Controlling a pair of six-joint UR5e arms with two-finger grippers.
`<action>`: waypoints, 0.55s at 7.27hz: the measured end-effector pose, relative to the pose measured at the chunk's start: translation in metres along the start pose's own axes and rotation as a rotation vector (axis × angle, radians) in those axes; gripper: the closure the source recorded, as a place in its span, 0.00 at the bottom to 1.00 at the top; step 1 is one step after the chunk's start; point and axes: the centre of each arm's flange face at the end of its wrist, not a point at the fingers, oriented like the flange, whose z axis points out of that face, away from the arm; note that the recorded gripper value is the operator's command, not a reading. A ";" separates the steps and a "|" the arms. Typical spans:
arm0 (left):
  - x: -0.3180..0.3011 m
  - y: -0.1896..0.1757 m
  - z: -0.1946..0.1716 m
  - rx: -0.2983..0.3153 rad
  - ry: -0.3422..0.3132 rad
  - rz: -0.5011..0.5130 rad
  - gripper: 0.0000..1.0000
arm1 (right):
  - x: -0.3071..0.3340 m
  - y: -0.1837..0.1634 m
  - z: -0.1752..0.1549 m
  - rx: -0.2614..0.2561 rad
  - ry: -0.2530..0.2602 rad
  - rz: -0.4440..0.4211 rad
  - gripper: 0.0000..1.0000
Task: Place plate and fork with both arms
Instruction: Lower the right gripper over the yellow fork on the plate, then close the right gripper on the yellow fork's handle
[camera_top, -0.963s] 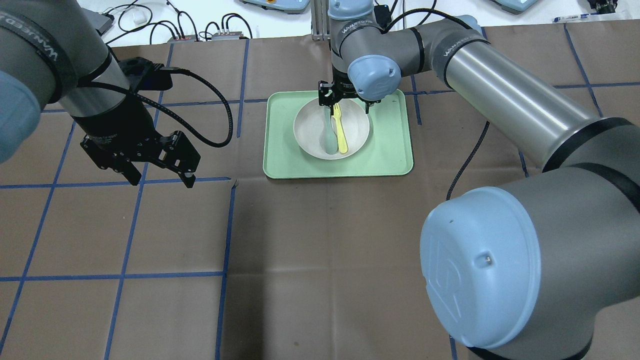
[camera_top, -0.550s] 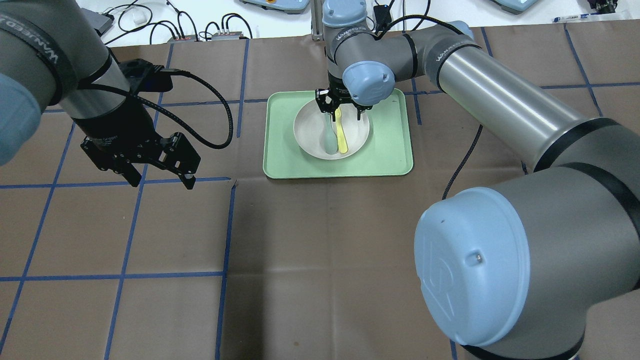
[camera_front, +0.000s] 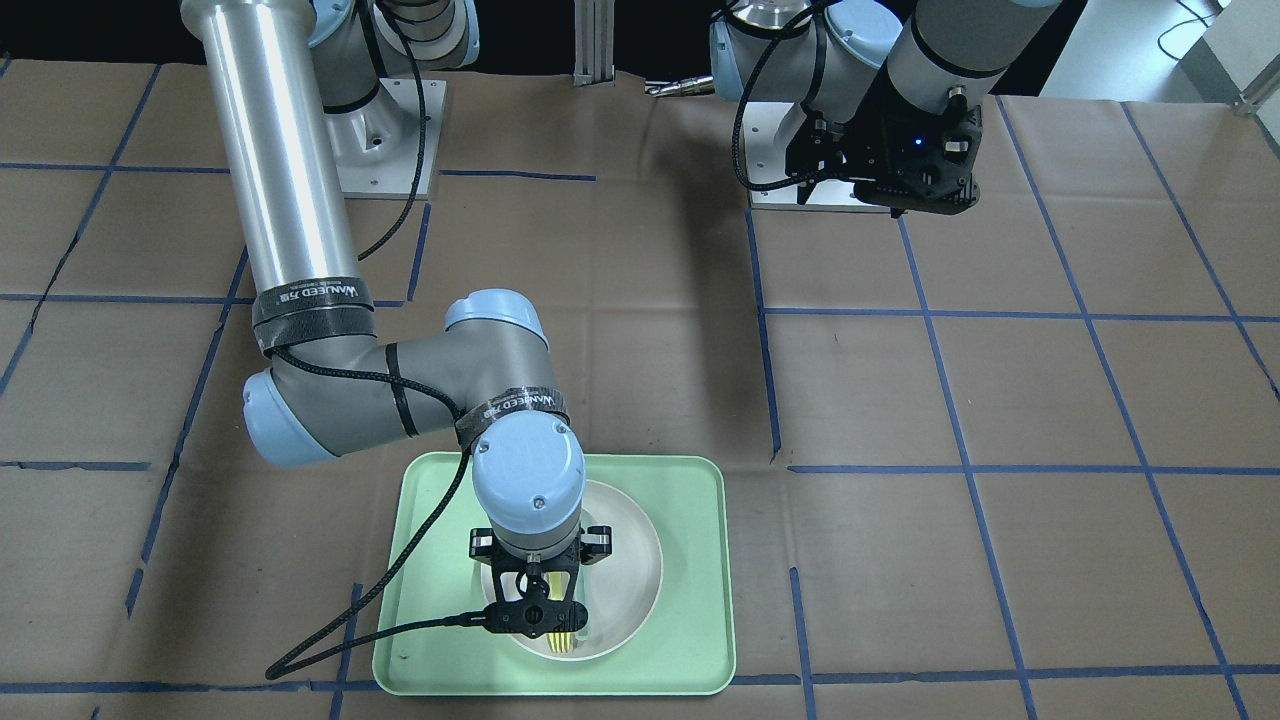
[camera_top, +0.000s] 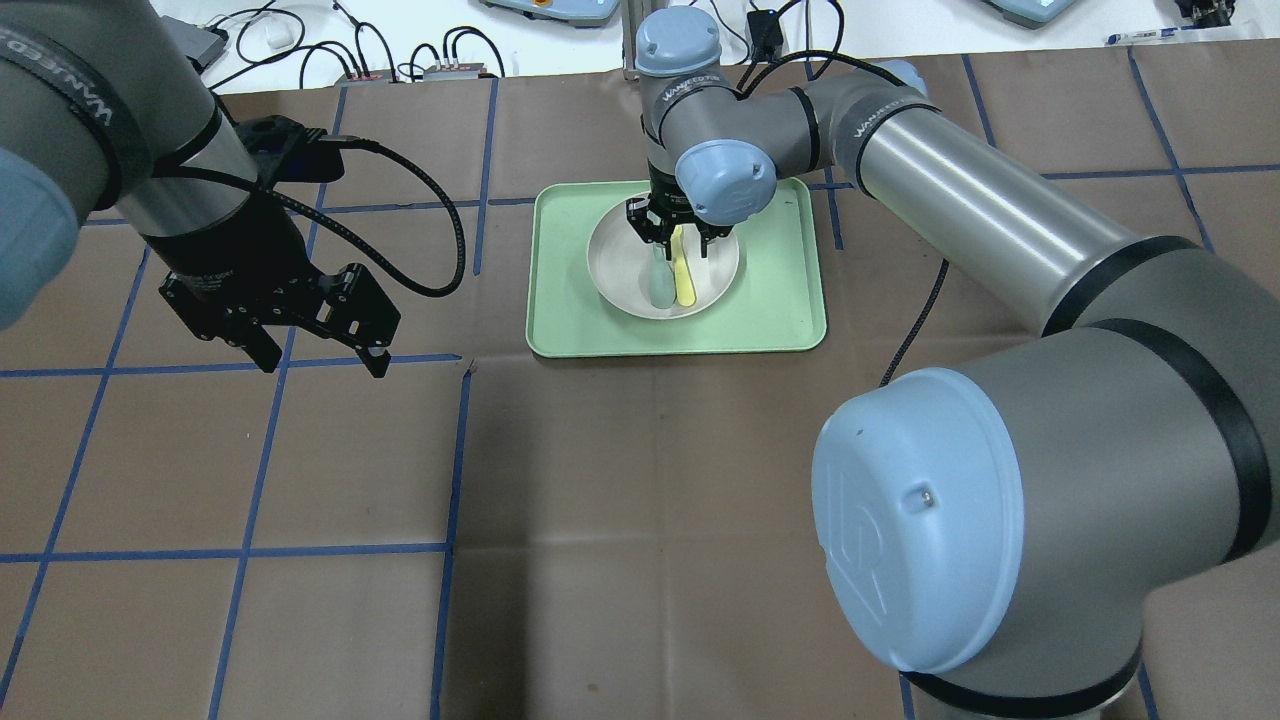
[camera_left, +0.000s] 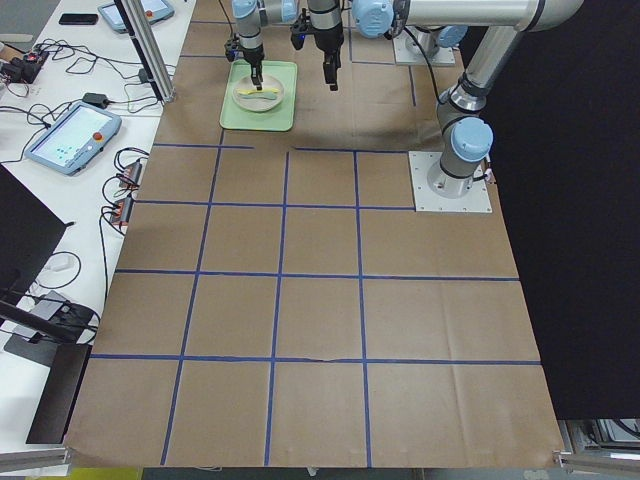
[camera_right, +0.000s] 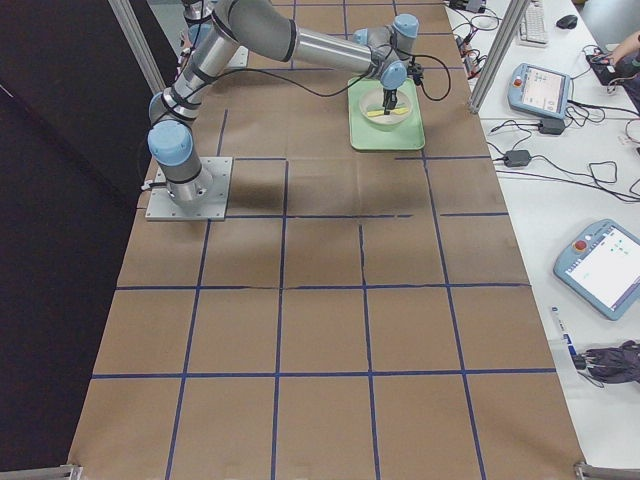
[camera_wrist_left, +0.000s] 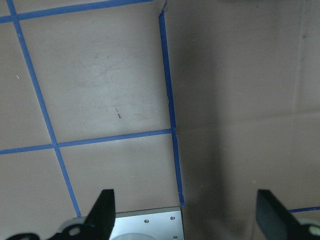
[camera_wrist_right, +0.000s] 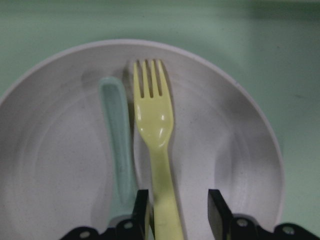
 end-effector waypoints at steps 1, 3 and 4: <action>0.000 0.000 0.000 0.001 0.000 0.000 0.00 | 0.000 0.000 0.002 -0.003 0.000 -0.001 0.50; 0.000 0.000 -0.001 0.002 0.000 0.000 0.00 | -0.001 0.000 0.005 -0.008 -0.001 -0.004 0.50; 0.000 0.000 -0.001 0.003 0.000 0.000 0.00 | -0.001 0.000 0.008 -0.011 0.000 -0.005 0.50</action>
